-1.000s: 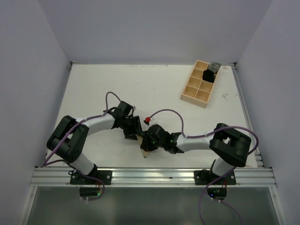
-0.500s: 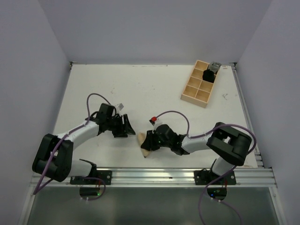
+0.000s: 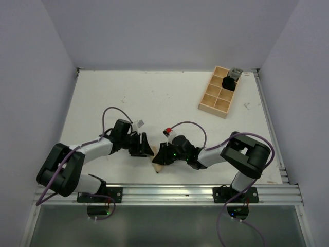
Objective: Roll the underwear
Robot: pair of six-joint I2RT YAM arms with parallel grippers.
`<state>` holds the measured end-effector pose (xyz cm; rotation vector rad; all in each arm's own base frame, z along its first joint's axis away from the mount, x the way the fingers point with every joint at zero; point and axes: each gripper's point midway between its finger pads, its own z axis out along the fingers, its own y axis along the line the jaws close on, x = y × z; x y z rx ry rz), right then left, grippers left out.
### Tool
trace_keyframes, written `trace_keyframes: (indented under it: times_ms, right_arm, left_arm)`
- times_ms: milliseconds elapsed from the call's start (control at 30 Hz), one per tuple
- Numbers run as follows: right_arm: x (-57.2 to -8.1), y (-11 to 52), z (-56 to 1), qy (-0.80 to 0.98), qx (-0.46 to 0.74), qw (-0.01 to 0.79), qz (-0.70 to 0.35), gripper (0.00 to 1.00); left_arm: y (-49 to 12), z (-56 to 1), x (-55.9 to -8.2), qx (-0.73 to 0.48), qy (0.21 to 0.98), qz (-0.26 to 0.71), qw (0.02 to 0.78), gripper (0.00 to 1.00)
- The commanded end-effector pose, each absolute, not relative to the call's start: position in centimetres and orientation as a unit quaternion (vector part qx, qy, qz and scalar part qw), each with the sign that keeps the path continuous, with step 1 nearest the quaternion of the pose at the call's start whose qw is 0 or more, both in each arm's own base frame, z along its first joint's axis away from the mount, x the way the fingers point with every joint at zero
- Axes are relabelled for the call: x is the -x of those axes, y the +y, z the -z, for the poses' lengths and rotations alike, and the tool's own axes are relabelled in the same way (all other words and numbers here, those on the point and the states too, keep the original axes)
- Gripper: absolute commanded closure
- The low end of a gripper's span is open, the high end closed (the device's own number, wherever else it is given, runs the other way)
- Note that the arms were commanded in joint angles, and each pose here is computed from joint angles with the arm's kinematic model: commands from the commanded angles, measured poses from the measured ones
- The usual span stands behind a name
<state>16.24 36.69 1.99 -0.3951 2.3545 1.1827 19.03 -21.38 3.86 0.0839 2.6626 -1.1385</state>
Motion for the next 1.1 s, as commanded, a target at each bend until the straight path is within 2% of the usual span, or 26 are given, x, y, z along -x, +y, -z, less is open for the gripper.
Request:
trace_keyframes:
  times_ms: [0, 133, 600, 1067]
  right_arm:
    - [-13.1, 31.9, 4.4, 0.919, 0.146, 0.149, -0.335, 0.78]
    - [-13.1, 31.9, 4.4, 0.921, 0.154, 0.144, -0.327, 0.74]
    - [-14.9, 31.1, 1.8, 0.93, 0.173, 0.176, -0.272, 0.55]
    - [-16.3, 29.6, 0.3, 0.936, 0.164, 0.211, -0.227, 0.54]
  left_arm:
    - [-21.6, -3.0, -19.1, -0.055, 0.914, 0.381, 0.129, 0.41]
    - [-21.5, -1.2, -19.1, -0.05, 0.929, 0.351, 0.105, 0.47]
    - [-21.8, 1.4, -18.9, -0.036, 0.949, 0.304, 0.074, 0.47]
    - [-21.3, 3.2, -18.8, -0.038, 0.966, 0.253, 0.037, 0.5]
